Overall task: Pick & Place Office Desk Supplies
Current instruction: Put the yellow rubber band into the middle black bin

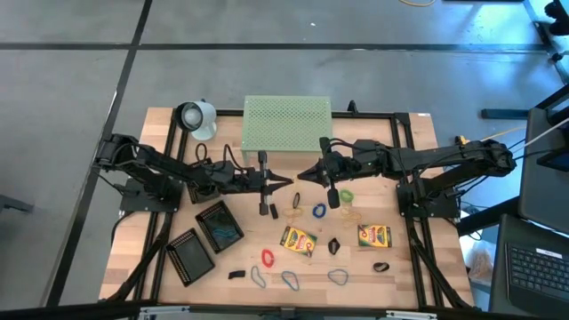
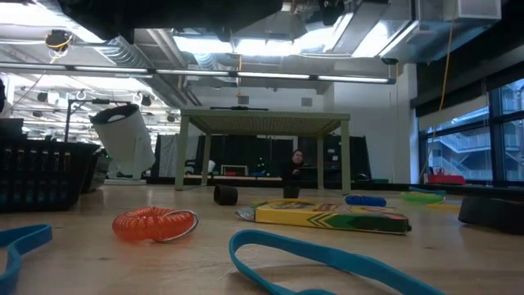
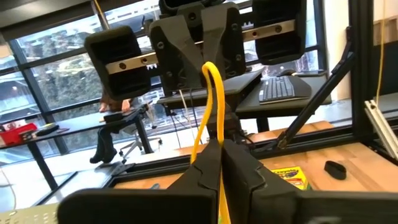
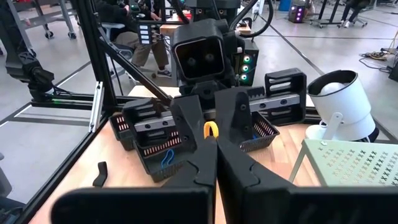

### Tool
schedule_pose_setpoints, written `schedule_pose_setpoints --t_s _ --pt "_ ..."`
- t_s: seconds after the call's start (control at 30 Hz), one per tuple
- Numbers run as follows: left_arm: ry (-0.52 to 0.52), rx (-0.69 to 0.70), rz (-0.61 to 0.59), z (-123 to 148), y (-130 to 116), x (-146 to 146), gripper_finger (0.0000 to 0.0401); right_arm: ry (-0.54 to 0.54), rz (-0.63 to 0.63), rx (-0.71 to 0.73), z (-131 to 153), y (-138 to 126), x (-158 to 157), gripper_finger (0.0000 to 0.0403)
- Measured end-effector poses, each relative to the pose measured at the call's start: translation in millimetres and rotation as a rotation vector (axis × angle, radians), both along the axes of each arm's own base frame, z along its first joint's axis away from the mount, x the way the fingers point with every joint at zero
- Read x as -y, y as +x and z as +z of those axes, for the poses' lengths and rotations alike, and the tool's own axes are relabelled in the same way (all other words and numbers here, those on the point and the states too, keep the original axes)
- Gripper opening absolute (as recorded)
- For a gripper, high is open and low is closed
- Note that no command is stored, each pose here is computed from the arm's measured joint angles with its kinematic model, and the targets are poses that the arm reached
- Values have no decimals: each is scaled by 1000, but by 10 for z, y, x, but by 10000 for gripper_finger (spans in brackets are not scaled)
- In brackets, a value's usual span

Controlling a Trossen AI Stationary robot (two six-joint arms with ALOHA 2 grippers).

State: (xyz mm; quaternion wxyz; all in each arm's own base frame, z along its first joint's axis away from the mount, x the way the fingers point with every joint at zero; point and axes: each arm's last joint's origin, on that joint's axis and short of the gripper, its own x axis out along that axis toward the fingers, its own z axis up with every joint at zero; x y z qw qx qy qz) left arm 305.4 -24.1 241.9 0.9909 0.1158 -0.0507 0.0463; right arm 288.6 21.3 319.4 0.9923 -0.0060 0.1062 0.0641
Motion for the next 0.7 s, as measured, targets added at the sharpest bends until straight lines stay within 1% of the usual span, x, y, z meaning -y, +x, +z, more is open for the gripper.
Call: schedule_pose_setpoints --t_s 0.13,0.23,0.33,0.57,0.7 --pt "1 0 0 0 0 0 2 11 -2 -6 -5 0 0 10" --pt "1 0 0 0 0 0 2 33 -8 -10 -6 0 1 29" --pt "1 0 0 0 0 0 2 36 -8 -10 -6 0 1 62" --pt "1 -1 -1 -1 0 4 2 51 -13 -45 -36 -7 2 155" --pt "1 -26 -5 20 -30 28 2 45 -24 -92 -81 -20 5 189"
